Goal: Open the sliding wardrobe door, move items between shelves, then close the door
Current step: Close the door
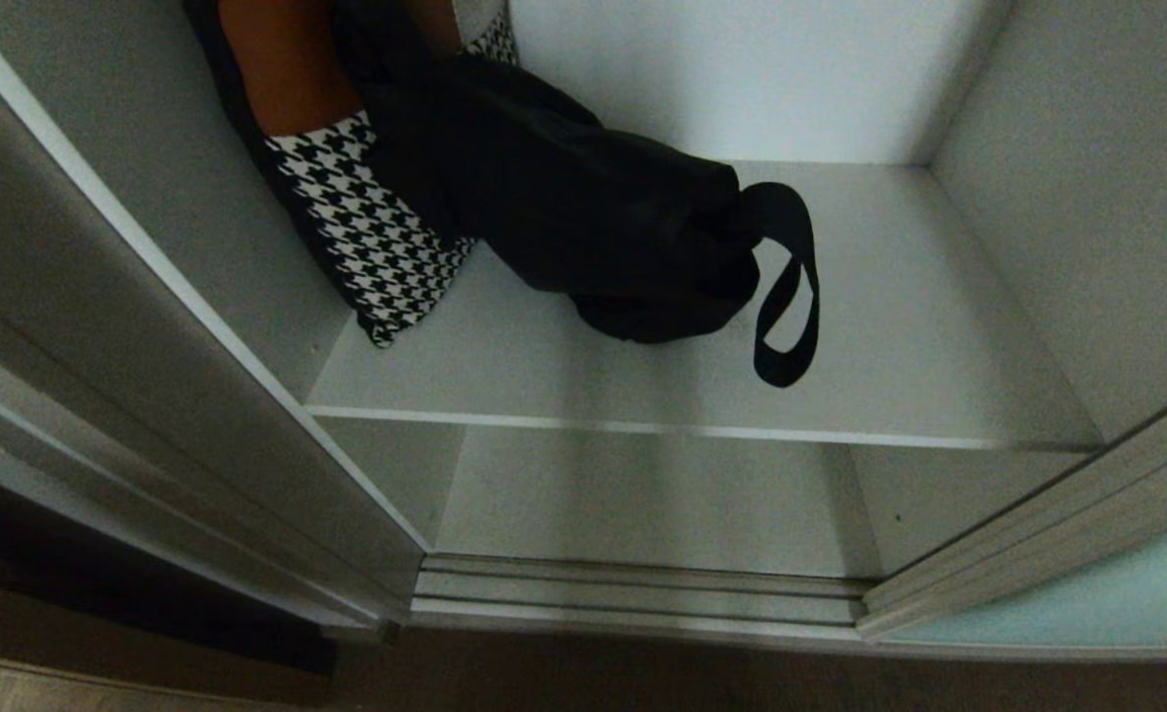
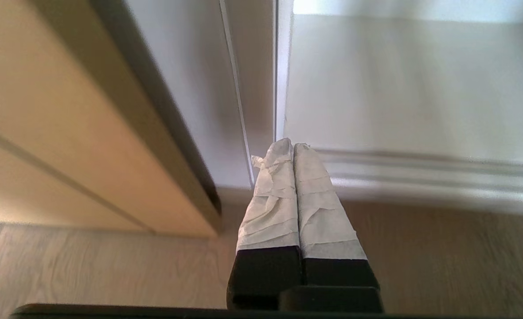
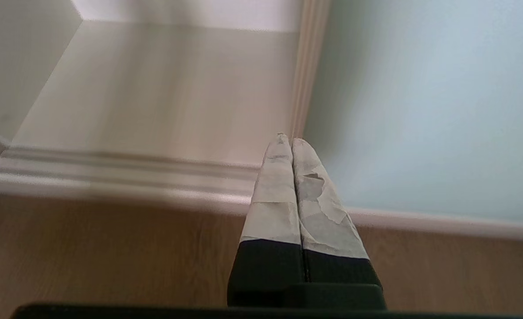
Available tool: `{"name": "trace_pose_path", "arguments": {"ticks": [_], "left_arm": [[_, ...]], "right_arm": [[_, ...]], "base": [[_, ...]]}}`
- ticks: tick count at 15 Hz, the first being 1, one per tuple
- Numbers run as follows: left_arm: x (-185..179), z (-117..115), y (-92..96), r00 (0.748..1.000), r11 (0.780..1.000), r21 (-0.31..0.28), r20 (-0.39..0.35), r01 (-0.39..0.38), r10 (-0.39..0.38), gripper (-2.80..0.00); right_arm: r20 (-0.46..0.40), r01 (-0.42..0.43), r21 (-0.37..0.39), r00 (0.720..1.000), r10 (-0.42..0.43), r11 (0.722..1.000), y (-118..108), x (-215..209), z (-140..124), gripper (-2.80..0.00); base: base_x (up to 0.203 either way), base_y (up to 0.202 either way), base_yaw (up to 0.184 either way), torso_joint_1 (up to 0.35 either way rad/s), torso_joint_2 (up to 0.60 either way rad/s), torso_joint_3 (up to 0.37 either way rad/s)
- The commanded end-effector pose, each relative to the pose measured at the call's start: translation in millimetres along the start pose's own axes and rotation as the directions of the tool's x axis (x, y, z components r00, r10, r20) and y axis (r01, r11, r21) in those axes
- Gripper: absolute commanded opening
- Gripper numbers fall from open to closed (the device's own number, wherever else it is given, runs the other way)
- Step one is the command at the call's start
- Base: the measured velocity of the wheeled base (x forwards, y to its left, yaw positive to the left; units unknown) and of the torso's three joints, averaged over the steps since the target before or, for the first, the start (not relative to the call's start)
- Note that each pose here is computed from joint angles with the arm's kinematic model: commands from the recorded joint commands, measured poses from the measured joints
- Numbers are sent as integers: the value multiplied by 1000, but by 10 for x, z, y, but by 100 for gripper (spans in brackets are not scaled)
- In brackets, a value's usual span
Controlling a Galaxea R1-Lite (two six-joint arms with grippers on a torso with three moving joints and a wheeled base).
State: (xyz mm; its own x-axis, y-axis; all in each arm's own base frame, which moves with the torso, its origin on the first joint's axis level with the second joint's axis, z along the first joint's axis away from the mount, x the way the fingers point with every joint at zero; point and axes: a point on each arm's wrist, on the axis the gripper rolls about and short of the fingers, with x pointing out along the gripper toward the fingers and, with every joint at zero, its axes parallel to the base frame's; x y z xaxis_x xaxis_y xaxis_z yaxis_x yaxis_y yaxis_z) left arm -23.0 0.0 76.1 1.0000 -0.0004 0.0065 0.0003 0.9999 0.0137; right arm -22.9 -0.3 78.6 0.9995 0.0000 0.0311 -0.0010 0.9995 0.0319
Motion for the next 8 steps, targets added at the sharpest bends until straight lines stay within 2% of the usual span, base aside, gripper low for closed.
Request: {"name": "trace_pose_path", "arguments": {"ticks": [1, 6, 8], "left_arm": [[2, 3, 0, 1000, 1000, 0, -2, 1, -1, -280], [2, 3, 0, 1000, 1000, -1, -2, 1, -1, -280], [4, -1, 0, 1000, 1000, -3, -3, 1, -1, -280]], "right_arm": [[3, 0, 1, 1000, 0, 1000, 0, -2, 0, -280], [3, 0, 1, 1000, 0, 1000, 0, -2, 0, -280], [3, 0, 0, 1000, 0, 1000, 0, -2, 0, -280]], "base": [[-201, 0, 0, 10, 2, 2], [-193, 0, -1, 0, 1, 3], [-111, 0, -2, -5, 4, 5]]}}
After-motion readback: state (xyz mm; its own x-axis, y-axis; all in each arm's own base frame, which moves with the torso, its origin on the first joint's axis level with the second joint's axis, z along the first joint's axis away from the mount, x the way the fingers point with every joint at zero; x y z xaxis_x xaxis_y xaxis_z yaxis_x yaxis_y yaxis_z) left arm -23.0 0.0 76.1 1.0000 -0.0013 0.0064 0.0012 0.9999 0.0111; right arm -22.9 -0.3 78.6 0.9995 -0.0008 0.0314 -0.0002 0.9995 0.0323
